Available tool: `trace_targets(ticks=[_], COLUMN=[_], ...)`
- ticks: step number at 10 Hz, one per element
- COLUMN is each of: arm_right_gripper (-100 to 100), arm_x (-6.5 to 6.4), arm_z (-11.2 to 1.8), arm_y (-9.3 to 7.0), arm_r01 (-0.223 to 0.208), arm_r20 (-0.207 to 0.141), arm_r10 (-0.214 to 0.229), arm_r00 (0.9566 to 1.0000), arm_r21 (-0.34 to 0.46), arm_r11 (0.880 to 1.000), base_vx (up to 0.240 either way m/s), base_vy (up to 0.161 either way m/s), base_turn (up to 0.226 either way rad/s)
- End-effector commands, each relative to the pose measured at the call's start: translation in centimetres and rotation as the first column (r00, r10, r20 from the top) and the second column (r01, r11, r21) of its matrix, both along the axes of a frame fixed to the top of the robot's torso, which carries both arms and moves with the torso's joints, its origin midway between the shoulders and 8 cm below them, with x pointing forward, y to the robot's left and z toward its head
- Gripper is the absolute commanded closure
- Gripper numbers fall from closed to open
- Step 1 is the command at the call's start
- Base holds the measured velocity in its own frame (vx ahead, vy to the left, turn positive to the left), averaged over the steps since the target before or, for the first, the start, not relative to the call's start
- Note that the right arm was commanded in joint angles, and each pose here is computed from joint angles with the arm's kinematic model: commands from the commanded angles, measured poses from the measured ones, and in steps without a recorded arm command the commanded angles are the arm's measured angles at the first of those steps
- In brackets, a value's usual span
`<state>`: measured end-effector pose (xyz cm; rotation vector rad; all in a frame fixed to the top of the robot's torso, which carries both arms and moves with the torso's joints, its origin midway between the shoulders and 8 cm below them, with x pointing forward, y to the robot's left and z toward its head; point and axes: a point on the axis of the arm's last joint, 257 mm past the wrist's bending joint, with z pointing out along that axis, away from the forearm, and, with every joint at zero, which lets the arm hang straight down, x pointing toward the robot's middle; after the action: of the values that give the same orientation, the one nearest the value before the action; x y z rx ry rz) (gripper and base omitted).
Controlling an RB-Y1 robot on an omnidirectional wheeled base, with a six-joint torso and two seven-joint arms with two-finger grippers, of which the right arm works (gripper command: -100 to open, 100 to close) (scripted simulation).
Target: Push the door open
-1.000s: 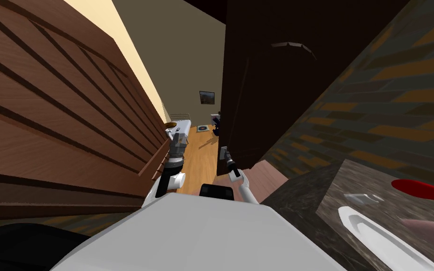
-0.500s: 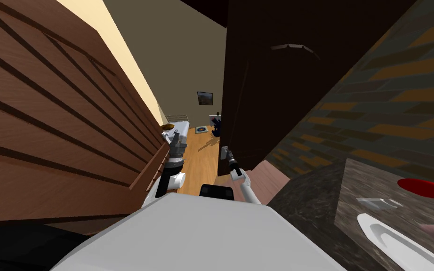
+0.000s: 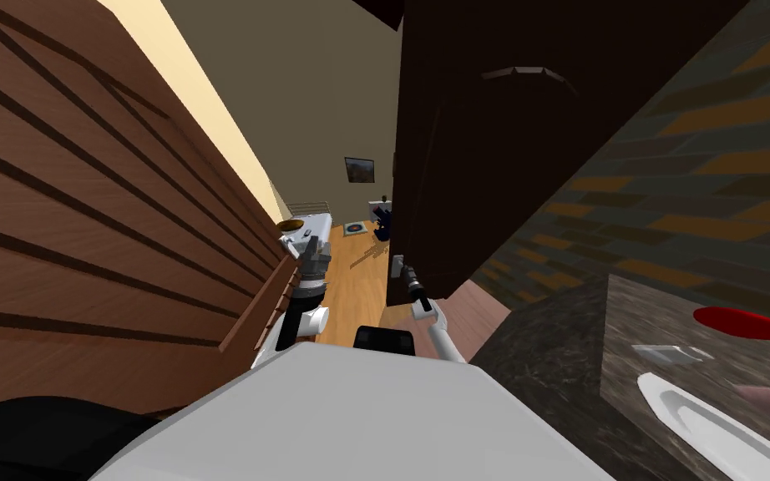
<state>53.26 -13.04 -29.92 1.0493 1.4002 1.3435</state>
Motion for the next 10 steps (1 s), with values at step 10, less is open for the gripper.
trace_targets(ticks=[10], arm_right_gripper=[-100], arm_x=[-0.4], arm_z=[0.2], arm_y=[0.9], arm_r01=[-0.009], arm_r20=[-0.004], arm_r10=[0.009], arm_r00=[0.9999], arm_r21=[0.027], arm_r11=[1.0], base_vx=[-0.094], base_vy=[-0.004], base_turn=[-0.004])
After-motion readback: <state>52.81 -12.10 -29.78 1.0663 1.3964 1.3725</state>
